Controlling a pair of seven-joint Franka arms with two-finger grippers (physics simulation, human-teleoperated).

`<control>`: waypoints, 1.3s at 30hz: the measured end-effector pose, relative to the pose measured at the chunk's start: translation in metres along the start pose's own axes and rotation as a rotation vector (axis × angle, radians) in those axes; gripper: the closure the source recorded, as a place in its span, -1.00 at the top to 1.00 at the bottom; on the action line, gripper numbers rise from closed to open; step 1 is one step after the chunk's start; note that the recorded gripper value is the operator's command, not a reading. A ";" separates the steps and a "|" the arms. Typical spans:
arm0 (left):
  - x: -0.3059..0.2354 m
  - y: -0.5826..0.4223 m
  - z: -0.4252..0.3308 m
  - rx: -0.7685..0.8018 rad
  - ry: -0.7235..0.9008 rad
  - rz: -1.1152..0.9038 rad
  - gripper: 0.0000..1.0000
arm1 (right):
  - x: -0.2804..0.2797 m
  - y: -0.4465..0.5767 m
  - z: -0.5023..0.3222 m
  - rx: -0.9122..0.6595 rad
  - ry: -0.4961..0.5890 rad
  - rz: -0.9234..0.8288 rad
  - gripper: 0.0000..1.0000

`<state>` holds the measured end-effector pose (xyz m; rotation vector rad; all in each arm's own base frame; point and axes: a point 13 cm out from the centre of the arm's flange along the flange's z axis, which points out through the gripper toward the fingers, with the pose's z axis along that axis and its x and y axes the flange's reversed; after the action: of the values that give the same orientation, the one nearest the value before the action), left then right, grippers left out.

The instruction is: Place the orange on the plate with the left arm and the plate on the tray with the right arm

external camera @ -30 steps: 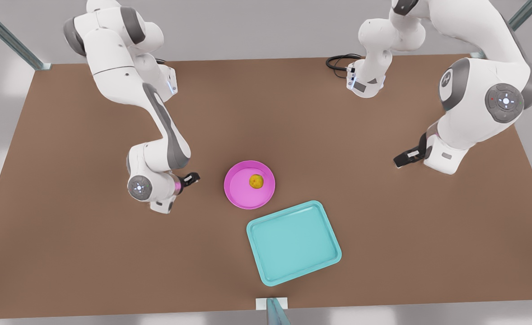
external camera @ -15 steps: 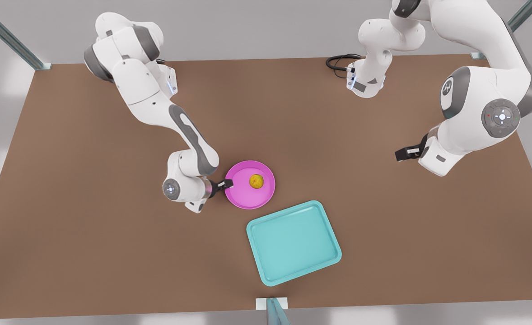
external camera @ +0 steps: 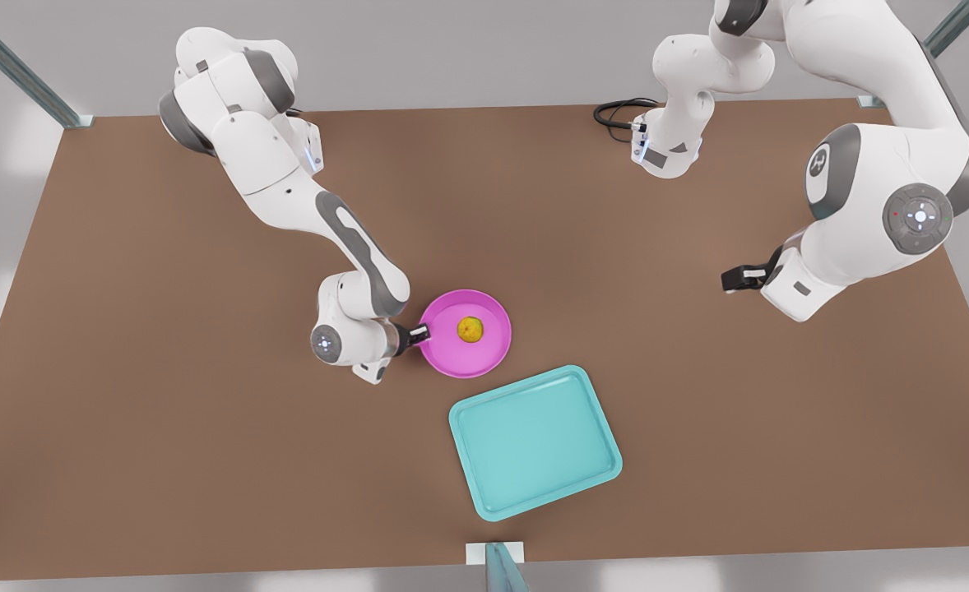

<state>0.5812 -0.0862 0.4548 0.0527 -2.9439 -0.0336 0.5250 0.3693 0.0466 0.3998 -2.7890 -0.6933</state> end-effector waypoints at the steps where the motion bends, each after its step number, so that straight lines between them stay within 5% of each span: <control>1: 0.000 0.000 0.000 -0.001 -0.001 0.009 1.00 | 0.001 0.000 0.001 0.000 0.002 0.001 -0.38; 3: 0.000 0.000 -0.001 -0.004 -0.003 0.026 1.00 | 0.002 0.001 0.001 -0.001 0.008 0.000 -0.57; 11: 0.000 0.001 0.000 -0.008 0.000 0.078 1.00 | -0.013 0.022 -0.021 -0.030 -0.014 -0.018 -0.57; 22: 0.000 0.001 0.002 -0.009 0.005 0.121 1.00 | -0.178 0.093 -0.062 -0.250 -0.301 0.047 -0.57; 30: 0.000 0.001 0.003 -0.010 0.007 0.140 1.00 | -0.238 0.094 -0.071 -0.341 -0.524 0.181 -0.57; 37: 0.000 0.001 0.005 -0.010 0.011 0.150 1.00 | -0.247 0.098 -0.092 -0.358 -0.588 0.243 -0.52; 38: 0.001 0.001 0.005 -0.010 0.011 0.151 1.00 | -0.247 0.100 -0.095 -0.361 -0.592 0.249 0.99; 39: 0.001 0.001 0.005 -0.010 0.011 0.153 1.00 | -0.246 0.102 -0.096 -0.361 -0.591 0.257 1.00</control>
<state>0.5796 -0.0850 0.4501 -0.1725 -2.9268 -0.0255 0.7623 0.4937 0.1377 -0.2768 -3.0438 -1.4014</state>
